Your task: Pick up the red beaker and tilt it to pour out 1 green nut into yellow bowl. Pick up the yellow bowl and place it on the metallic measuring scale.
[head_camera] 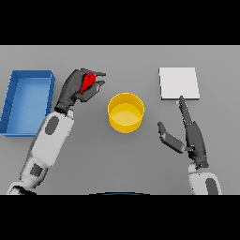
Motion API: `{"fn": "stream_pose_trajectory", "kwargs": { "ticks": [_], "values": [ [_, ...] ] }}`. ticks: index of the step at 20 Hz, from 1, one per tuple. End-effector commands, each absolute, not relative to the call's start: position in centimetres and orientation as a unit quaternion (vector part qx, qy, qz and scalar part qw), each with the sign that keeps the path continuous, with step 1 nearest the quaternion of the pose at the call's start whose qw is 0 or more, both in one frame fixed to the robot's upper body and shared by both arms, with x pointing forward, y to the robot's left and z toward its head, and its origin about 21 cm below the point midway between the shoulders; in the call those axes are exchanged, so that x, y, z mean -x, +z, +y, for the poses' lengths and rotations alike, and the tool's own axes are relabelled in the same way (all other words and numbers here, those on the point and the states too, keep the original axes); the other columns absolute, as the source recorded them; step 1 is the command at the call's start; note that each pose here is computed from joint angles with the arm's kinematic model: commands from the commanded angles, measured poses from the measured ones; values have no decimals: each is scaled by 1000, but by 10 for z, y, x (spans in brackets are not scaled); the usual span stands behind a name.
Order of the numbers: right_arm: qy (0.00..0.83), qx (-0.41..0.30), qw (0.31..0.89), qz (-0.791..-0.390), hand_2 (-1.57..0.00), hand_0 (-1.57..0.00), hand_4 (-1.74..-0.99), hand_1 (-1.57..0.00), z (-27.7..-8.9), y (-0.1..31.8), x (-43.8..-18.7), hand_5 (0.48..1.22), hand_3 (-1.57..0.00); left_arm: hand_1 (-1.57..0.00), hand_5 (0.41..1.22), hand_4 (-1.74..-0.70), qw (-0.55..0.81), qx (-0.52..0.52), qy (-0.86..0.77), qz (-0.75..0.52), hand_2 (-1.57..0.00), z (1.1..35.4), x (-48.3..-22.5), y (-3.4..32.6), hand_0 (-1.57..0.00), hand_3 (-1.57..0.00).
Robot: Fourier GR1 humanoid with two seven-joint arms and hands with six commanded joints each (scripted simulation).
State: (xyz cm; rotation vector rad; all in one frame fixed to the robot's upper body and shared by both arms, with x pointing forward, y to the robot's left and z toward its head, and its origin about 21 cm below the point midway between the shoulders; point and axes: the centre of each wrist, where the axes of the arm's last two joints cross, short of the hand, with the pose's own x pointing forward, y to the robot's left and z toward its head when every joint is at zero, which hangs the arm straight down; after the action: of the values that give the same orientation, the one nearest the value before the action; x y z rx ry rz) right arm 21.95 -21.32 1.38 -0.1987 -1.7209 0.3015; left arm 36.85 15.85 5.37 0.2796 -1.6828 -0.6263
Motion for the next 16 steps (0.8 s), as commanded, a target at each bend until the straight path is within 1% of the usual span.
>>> {"fn": "stream_pose_trajectory", "kwargs": {
  "ticks": [1, 3, 5, 6, 8, 10, 11, 13, 16],
  "values": [
    [131, 86, 638, -754, 1, 1, -1243, 1, -214, 13, -217, 694, 1, -1563, 1119, -1733, 610, -128, -292, -726, -1563, 160, -368, 55, -1563, -1563],
    [130, 84, 643, -750, 1, 1, -1243, 1, -211, 13, -216, 700, 1, -1563, 1115, -1733, 604, -133, -315, -720, -1563, 163, -366, 58, -1563, -1563],
    [127, 84, 637, -755, 1, 1, -1243, 1, -211, 15, -213, 710, 1, -1563, 1113, -1733, 598, -135, -328, -719, -1563, 170, -364, 59, -1563, -1563],
    [127, 83, 641, -752, 1, 1, -1248, 1, -213, 15, -213, 711, 1, -1565, 1112, -1734, 589, -153, -354, -710, -1565, 169, -365, 62, -1564, -1565],
    [133, 85, 642, -750, 1, 1, -1254, 1, -213, 13, -210, 717, 1, -1567, 1112, -1737, 558, -192, -415, -693, -1567, 162, -368, 69, -1567, -1567],
    [129, 80, 644, -750, 1, 1, -1266, 1, -210, 13, -216, 720, 1, -1568, 1137, -1738, 504, -233, -486, -676, -1568, 152, -374, 77, -1568, -1568],
    [128, 80, 646, -748, 1, 1, -1267, 1, -212, 12, -216, 720, 1, -1569, 1134, -1739, 479, -250, -517, -664, -1569, 143, -376, 79, -1569, -1569],
    [129, 76, 639, -754, 1, 1, -1269, 1, -214, 15, -215, 722, 1, -1570, 1166, -1740, 441, -276, -566, -640, -1570, 137, -382, 82, -1570, -1570],
    [127, 74, 644, -751, 1, 1, -1264, 1, -215, 13, -216, 717, 1, -1570, 1193, -1740, 375, -301, -638, -601, -1570, 122, -391, 94, -1570, -1570]
  ]
}}
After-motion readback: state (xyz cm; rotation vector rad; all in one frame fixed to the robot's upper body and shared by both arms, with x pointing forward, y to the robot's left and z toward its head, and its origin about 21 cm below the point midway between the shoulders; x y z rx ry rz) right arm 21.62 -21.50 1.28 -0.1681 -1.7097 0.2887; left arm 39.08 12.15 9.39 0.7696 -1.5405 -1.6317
